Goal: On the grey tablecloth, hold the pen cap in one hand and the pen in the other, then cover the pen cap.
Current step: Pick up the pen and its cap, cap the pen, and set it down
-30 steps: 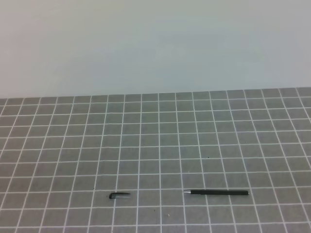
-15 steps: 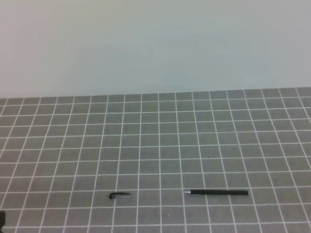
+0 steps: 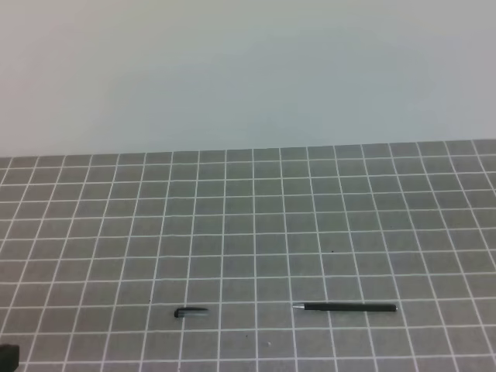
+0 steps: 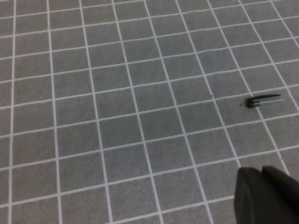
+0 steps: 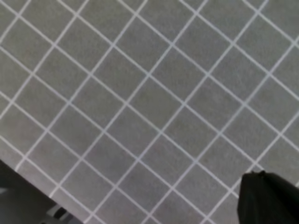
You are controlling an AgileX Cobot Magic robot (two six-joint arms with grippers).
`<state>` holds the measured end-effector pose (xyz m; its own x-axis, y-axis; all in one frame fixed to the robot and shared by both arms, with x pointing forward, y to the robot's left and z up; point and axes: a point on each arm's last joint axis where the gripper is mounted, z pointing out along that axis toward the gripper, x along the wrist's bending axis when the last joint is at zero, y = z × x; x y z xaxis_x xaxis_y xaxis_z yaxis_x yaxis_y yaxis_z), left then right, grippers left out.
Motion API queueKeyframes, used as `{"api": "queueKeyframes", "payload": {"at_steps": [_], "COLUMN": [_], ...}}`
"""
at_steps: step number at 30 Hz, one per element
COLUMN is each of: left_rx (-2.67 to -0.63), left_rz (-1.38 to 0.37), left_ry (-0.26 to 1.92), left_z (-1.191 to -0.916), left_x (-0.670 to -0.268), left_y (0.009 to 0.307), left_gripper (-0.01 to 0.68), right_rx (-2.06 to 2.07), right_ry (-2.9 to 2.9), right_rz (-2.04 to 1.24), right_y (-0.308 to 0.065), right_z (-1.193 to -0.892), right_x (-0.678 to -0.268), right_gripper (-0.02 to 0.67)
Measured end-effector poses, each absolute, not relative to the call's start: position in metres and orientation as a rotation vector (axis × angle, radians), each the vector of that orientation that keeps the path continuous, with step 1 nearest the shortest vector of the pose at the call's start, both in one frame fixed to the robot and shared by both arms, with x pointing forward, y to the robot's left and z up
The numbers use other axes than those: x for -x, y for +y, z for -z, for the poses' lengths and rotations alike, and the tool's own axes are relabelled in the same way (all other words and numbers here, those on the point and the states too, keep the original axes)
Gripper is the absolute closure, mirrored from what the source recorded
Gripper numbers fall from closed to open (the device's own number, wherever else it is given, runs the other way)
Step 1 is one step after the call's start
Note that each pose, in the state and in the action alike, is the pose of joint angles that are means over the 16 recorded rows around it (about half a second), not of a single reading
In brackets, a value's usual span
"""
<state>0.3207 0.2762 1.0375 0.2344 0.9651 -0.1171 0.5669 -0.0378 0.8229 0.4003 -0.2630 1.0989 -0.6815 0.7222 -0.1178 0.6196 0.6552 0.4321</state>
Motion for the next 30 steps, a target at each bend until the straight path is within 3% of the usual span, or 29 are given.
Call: {"api": "queueKeyframes", "payload": {"at_steps": [7, 15, 30], "left_rx": [-1.702, -1.693, -1.684], "left_rz": [-0.616, -0.602, -0.592], "left_ry": [1.436, 1.438, 1.439], "left_z": [-1.038, -1.038, -1.038], "left_x": [-0.321, -0.321, -0.321], "left_y": [0.275, 0.275, 0.274], "left_gripper": [0.674, 0.674, 0.674], "right_rx": [-0.87, -0.606, -0.306], "right_ry": [2.817, 3.029, 3.123], "right_rz": [-0.512, -0.424, -0.147], "right_y": [-0.232, -0.186, -0.136], "right_z": [-1.093, -1.064, -0.996], "right_x": [-0.449, -0.494, -0.546], "right_gripper": [0.645, 0.608, 0.288]}}
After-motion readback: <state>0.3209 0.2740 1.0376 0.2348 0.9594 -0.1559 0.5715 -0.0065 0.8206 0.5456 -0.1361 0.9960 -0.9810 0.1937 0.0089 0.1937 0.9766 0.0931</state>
